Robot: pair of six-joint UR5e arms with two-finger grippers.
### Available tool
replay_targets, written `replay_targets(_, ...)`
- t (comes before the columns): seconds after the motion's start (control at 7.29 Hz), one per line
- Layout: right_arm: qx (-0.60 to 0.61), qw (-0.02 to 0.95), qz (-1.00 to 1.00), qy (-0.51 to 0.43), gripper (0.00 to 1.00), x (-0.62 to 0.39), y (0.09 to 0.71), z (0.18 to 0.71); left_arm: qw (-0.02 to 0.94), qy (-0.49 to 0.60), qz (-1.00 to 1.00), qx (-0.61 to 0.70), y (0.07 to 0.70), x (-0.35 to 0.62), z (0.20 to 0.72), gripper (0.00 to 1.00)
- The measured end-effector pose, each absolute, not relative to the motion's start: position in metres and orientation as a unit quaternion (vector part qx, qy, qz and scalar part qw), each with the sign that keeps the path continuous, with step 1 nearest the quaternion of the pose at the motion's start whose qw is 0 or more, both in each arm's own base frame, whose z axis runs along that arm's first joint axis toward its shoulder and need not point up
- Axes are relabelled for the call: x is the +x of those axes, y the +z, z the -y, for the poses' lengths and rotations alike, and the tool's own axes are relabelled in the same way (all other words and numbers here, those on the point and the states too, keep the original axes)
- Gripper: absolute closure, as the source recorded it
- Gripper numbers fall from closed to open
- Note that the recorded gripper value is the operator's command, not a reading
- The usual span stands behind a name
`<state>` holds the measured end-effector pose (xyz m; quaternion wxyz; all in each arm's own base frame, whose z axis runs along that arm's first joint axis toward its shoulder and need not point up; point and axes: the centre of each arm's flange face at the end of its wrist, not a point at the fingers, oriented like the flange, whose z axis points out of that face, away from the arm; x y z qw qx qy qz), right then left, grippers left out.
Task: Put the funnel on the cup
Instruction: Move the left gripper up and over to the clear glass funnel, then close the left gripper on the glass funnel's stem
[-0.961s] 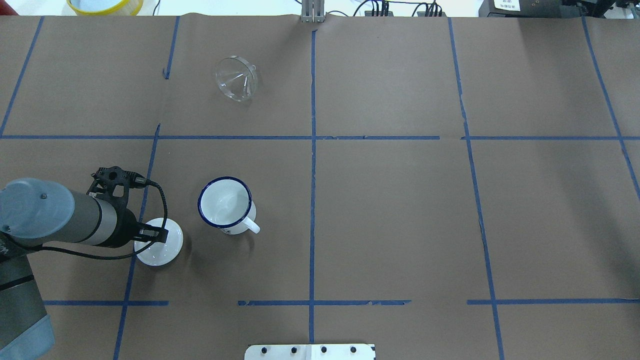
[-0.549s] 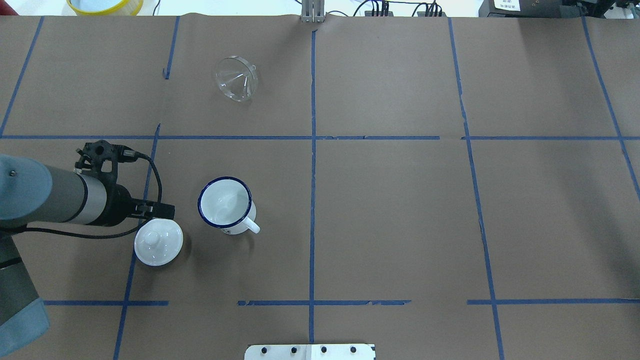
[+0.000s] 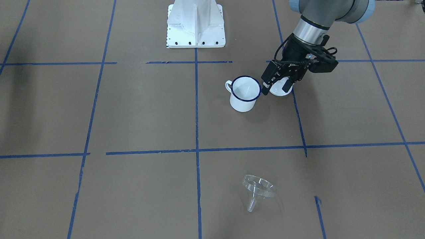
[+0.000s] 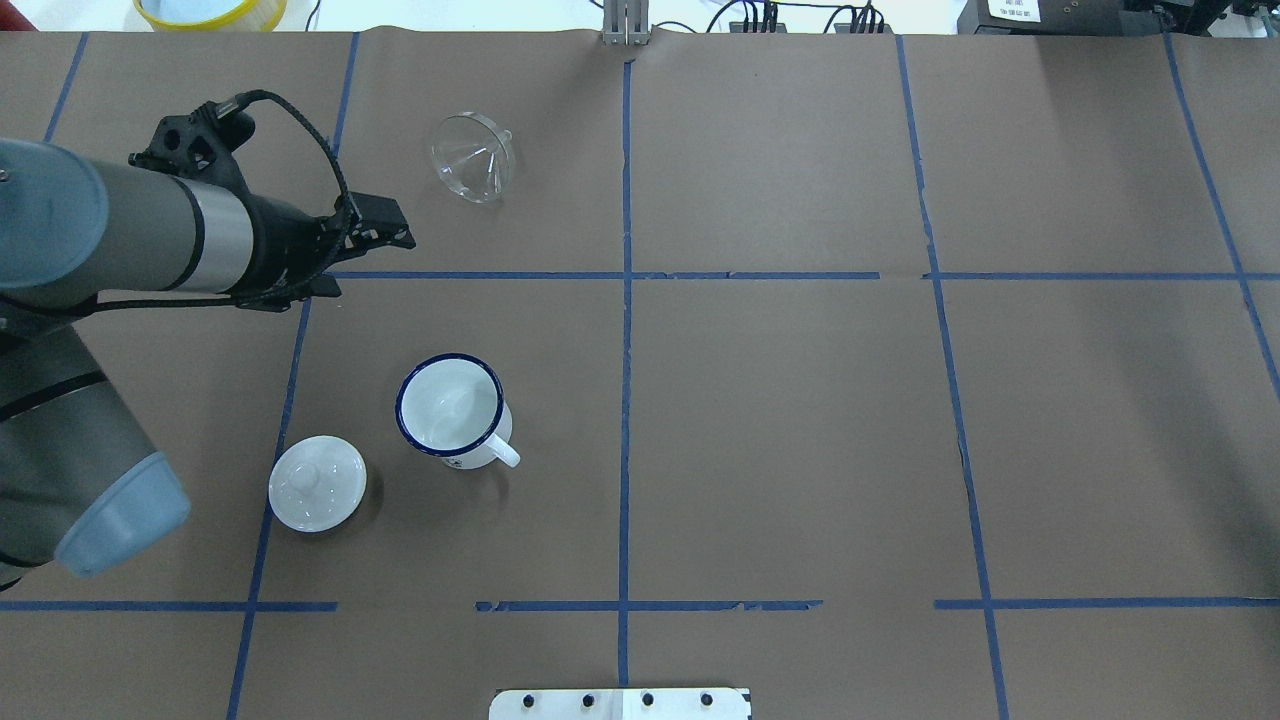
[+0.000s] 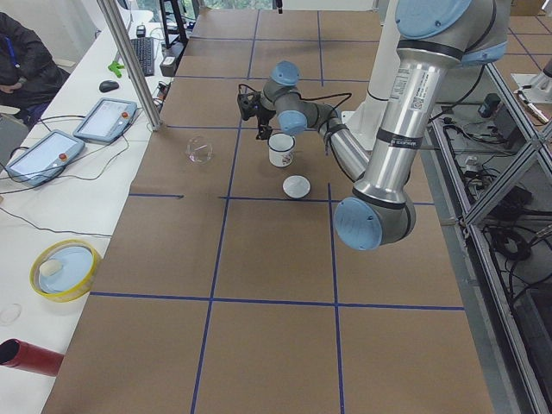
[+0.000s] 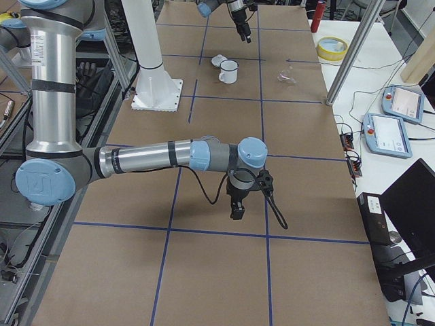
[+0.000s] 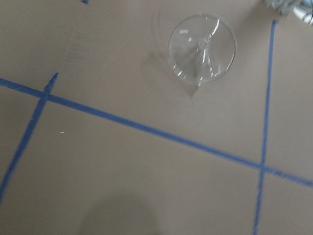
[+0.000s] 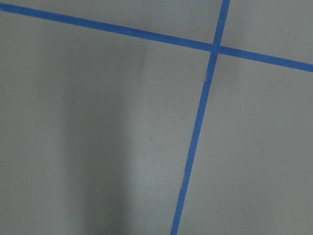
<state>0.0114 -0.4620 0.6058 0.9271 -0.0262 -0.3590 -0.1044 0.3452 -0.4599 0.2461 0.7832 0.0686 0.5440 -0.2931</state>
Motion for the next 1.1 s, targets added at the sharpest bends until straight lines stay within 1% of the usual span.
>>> replay_targets(0.14,-0.026,0.927,0.359,-0.105,0.0,0.011,0.606,0.462,0.749,-0.351,-0.559,0.057,0.246,0.366,0.486,0.0)
replay_targets(0.41,-0.025,0.927,0.359,-0.105,0.0,0.011,0.605,0.462,0.664,-0.45,-0.595,0.051,0.273,0.414,0.544,0.0)
replay_targets(0.82,-0.025,0.927,0.359,-0.105,0.0,0.011,0.605,0.462,0.578,-0.549,-0.602,0.049,0.299,0.461,0.605,0.01)
replay_targets(1.1,-0.025,0.927,0.359,-0.105,0.0,0.011,0.605,0.462,0.548,-0.573,-0.608,0.046,0.313,0.478,0.625,0.13)
